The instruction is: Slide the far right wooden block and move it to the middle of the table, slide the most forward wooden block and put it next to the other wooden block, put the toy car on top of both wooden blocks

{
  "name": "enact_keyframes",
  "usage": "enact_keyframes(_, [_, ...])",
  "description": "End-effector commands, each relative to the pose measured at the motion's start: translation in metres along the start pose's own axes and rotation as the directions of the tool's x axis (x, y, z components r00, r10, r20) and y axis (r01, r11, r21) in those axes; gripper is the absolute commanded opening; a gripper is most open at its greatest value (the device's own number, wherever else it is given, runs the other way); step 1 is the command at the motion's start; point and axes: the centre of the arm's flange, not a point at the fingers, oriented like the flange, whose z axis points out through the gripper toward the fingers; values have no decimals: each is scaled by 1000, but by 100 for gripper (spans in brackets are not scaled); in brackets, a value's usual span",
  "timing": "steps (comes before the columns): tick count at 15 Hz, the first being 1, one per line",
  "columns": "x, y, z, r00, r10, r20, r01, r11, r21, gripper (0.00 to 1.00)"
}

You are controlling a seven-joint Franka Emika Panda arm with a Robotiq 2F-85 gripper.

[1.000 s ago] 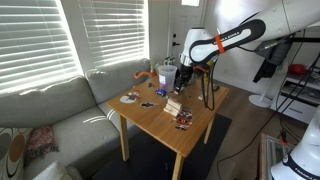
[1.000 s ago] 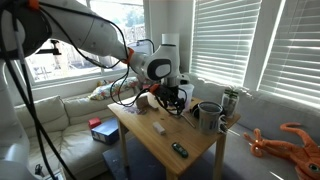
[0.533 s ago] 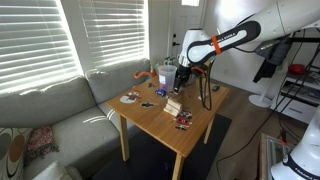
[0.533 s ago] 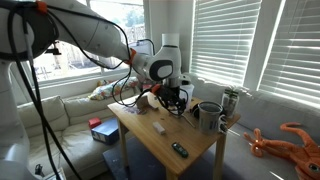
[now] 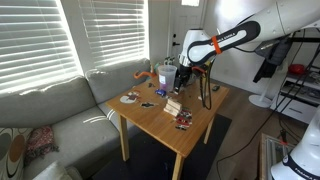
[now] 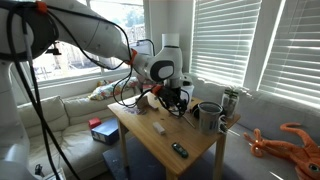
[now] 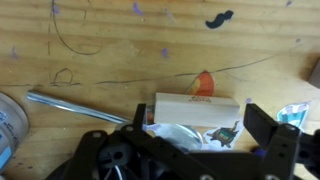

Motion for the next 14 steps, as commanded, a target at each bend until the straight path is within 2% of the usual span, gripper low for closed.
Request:
enact_keyframes(1, [1, 3, 3, 1000, -13, 8, 13, 1000, 15, 98])
enact_keyframes(6, [1, 3, 7, 1000, -16, 14, 16, 1000, 20, 100])
enact_keyframes(7, [1, 4, 8, 1000, -15, 16, 14, 1000, 21, 95])
enact_keyframes(9, [0, 4, 9, 1000, -6, 15, 6, 1000, 14, 66])
enact_keyframes(10, [-1, 4, 8, 1000, -6, 10, 6, 1000, 16, 60])
enact_keyframes(14, [-21, 4, -5, 1000, 1, 18, -1, 1000, 29, 60])
